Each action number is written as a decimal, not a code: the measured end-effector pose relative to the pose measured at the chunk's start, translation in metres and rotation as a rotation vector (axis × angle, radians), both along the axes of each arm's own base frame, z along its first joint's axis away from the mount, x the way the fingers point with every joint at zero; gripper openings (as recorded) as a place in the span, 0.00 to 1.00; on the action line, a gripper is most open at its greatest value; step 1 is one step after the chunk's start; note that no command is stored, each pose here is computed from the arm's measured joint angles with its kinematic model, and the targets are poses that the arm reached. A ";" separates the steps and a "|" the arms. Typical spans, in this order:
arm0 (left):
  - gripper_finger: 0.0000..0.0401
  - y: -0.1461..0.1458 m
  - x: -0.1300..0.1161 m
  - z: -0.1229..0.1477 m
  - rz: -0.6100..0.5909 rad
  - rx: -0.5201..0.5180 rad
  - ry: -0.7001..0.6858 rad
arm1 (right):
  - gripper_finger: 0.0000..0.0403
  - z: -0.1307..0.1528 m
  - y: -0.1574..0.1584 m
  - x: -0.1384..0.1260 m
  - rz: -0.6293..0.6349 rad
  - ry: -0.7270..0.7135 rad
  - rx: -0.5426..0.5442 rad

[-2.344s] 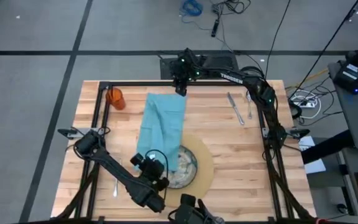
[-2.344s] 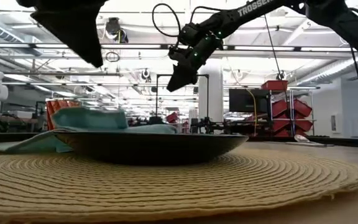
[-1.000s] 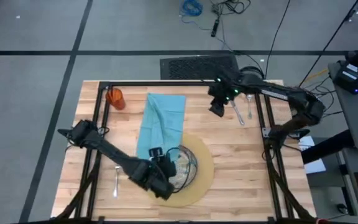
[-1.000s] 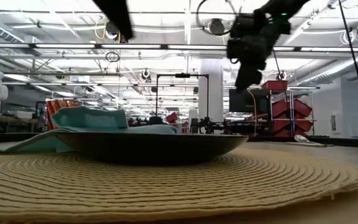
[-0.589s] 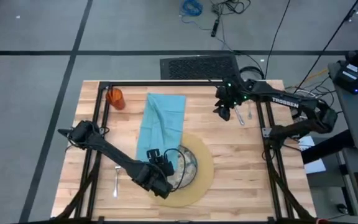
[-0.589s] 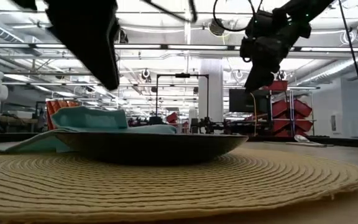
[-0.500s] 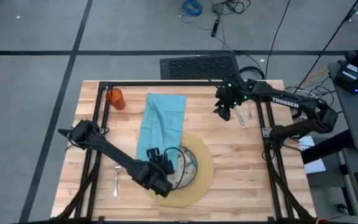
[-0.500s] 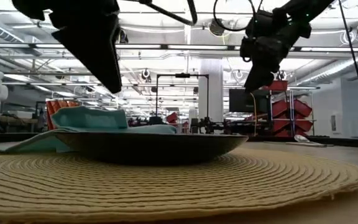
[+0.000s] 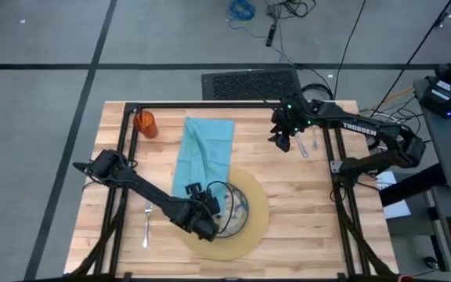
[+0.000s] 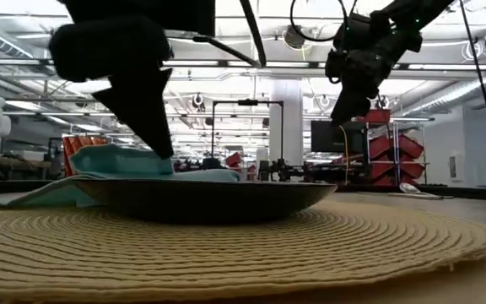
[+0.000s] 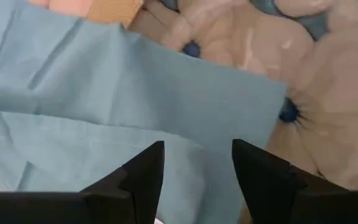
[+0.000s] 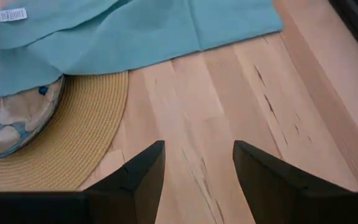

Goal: Set table place
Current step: Fold the blue napkin

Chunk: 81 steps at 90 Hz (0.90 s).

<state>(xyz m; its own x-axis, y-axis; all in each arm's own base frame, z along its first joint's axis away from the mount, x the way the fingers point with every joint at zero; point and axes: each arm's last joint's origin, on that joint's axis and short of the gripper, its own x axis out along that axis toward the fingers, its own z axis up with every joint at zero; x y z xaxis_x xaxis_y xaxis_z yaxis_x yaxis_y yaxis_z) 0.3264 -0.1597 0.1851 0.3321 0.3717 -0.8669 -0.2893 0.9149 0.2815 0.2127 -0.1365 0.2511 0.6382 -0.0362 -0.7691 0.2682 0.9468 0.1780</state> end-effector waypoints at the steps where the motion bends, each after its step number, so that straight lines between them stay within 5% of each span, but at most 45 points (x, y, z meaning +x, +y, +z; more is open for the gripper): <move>1: 0.44 0.000 0.000 0.000 0.001 0.000 0.000 | 0.45 0.000 0.000 0.000 0.000 0.000 0.000; 59: 0.30 0.010 0.005 -0.001 0.029 -0.036 0.020 | 0.45 0.000 0.000 0.000 -0.002 0.001 0.002; 81: 0.30 0.008 0.008 -0.020 0.029 -0.039 0.083 | 0.45 0.000 0.000 0.000 0.002 0.001 0.000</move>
<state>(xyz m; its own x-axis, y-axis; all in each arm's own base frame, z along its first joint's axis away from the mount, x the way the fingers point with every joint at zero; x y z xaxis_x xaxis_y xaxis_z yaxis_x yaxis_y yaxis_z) 0.3349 -0.1514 0.1652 0.2482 0.3459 -0.9049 -0.2933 0.9171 0.2701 0.2127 -0.1365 0.2508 0.6371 -0.0350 -0.7700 0.2668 0.9473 0.1776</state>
